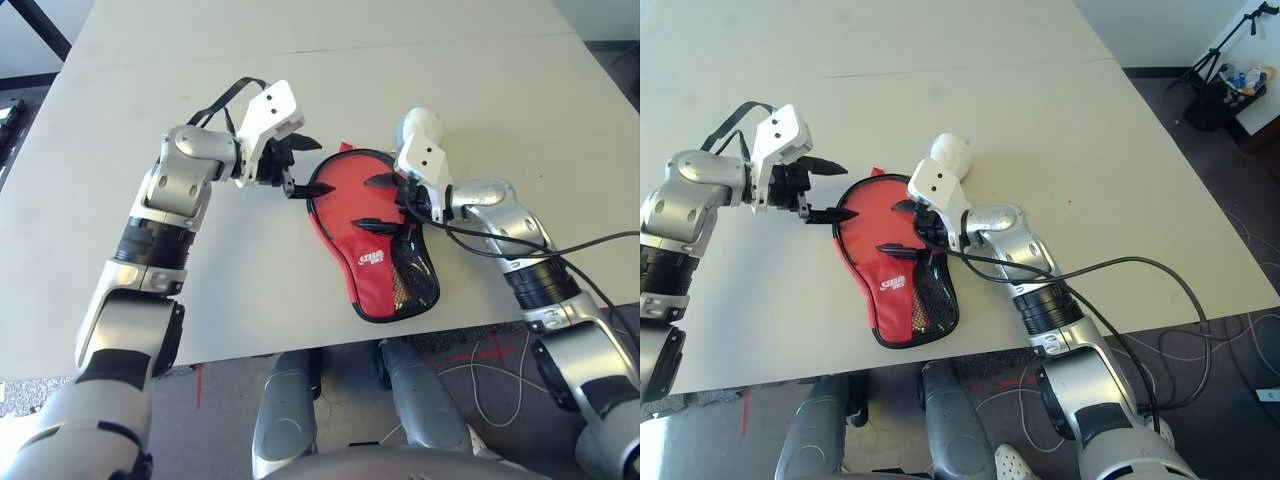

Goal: Store the ping-pong paddle in its case and zip it.

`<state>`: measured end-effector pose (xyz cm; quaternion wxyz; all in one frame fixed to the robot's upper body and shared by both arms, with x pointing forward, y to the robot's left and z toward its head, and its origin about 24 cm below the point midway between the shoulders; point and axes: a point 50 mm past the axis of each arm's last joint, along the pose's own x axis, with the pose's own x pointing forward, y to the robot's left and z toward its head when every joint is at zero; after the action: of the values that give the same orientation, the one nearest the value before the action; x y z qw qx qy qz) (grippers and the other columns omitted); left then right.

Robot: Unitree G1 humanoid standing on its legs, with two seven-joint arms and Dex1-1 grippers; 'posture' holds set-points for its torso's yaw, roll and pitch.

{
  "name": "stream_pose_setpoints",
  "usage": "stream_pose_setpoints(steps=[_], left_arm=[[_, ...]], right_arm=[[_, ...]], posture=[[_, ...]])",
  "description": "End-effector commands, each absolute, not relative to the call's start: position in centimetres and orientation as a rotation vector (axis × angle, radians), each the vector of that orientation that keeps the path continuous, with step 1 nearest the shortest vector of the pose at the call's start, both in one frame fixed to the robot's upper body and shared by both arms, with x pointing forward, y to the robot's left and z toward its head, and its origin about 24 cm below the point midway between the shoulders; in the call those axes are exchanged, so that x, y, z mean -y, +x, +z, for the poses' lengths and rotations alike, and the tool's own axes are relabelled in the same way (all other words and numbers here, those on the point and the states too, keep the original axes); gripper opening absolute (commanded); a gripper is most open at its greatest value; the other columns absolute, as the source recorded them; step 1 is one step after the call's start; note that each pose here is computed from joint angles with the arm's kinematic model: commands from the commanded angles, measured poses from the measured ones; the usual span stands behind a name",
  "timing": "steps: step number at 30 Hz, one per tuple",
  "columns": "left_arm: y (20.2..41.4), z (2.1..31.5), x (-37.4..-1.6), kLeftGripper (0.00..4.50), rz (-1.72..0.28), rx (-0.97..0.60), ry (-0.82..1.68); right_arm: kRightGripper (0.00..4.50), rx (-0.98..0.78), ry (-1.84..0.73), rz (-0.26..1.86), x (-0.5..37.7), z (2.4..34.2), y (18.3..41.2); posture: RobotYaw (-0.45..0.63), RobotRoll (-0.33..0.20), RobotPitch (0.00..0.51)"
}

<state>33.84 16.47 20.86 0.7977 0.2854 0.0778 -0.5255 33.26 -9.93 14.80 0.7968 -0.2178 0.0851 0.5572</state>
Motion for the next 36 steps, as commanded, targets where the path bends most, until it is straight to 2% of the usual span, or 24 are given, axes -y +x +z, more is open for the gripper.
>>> stream_pose_setpoints(steps=[1,9,18,29,33,36], left_arm=[[33.3,19.5,-15.8,4.49,-1.172,-0.215,0.598],[33.1,17.5,-14.4,4.49,-1.203,-0.280,0.556],[33.1,15.3,-14.5,4.49,-1.184,-0.357,0.566],[33.4,15.0,-14.5,4.49,-1.177,-0.342,0.559],[33.4,14.8,-14.6,4.49,-1.176,-0.341,0.559],[33.4,14.8,-14.6,4.49,-1.178,-0.340,0.558]], right_arm=[[4.50,-0.370,-0.452,1.203,10.6,11.2,32.7],[4.50,-0.373,-0.455,1.200,10.8,11.3,32.8],[4.50,-0.369,-0.447,1.199,11.2,12.1,32.8],[4.50,-0.286,-0.436,1.255,13.9,17.0,32.8],[4.50,-0.263,-0.432,1.287,15.8,19.9,32.7],[4.50,-0.219,-0.448,1.243,16.8,21.7,33.5]], posture=[[-0.06,0.000,0.299],[-0.07,0.000,0.298],[-0.08,0.000,0.298],[-0.08,0.000,0.293],[-0.08,0.000,0.290],[-0.08,0.000,0.288]])
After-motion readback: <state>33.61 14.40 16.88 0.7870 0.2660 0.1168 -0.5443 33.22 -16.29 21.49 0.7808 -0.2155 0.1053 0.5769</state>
